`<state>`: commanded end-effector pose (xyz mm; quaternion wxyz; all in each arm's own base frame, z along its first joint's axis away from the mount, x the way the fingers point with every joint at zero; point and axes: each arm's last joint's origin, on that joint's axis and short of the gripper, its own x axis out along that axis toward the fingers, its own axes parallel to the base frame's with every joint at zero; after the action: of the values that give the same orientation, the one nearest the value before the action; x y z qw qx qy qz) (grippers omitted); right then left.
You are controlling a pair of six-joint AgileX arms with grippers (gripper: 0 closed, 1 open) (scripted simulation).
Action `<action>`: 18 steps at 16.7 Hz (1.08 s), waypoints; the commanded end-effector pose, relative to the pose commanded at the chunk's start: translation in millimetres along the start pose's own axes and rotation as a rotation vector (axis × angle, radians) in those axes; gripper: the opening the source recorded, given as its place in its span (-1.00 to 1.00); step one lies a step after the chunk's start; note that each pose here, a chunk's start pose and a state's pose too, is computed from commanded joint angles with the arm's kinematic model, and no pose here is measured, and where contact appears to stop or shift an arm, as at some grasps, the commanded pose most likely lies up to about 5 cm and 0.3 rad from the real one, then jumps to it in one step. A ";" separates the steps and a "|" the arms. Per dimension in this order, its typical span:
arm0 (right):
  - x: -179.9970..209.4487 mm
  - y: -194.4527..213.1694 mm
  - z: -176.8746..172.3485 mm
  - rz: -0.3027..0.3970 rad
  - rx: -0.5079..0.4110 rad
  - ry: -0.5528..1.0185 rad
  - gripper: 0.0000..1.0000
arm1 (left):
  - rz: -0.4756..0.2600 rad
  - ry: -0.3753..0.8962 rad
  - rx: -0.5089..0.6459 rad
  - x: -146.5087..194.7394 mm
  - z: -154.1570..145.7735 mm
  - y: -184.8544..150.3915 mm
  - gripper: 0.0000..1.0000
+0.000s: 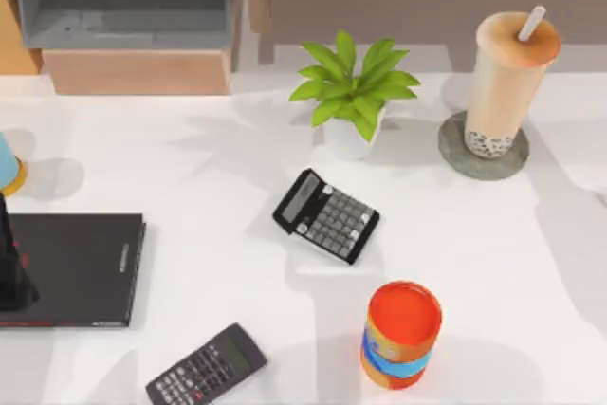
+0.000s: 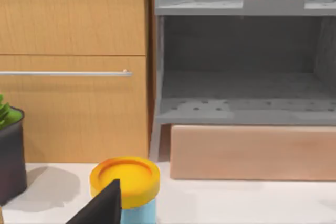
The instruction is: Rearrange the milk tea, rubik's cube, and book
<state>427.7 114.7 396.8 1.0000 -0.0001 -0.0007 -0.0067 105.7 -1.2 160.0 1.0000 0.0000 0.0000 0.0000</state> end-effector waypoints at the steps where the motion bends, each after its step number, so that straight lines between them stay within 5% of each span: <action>1: -4.6 -2.7 2.1 0.000 0.000 -0.002 1.00 | 0.000 0.000 0.000 0.0 0.0 0.0 1.00; 5: -47.2 -25.4 12.4 0.001 -0.001 -0.004 1.00 | 0.000 0.000 0.000 0.0 0.0 0.0 1.00; 10: -145.2 -67.2 1.0 0.003 -0.005 0.001 1.00 | 0.000 0.000 0.000 0.0 0.0 0.0 1.00; 18: -295.1 -111.9 -125.7 0.007 -0.002 -0.006 1.00 | 0.000 0.000 0.000 0.0 0.0 0.0 1.00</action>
<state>131.3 6.8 270.8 1.0000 -0.0011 -0.0038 -0.0031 105.7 -1.2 160.0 1.0000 0.0000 0.0000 0.0000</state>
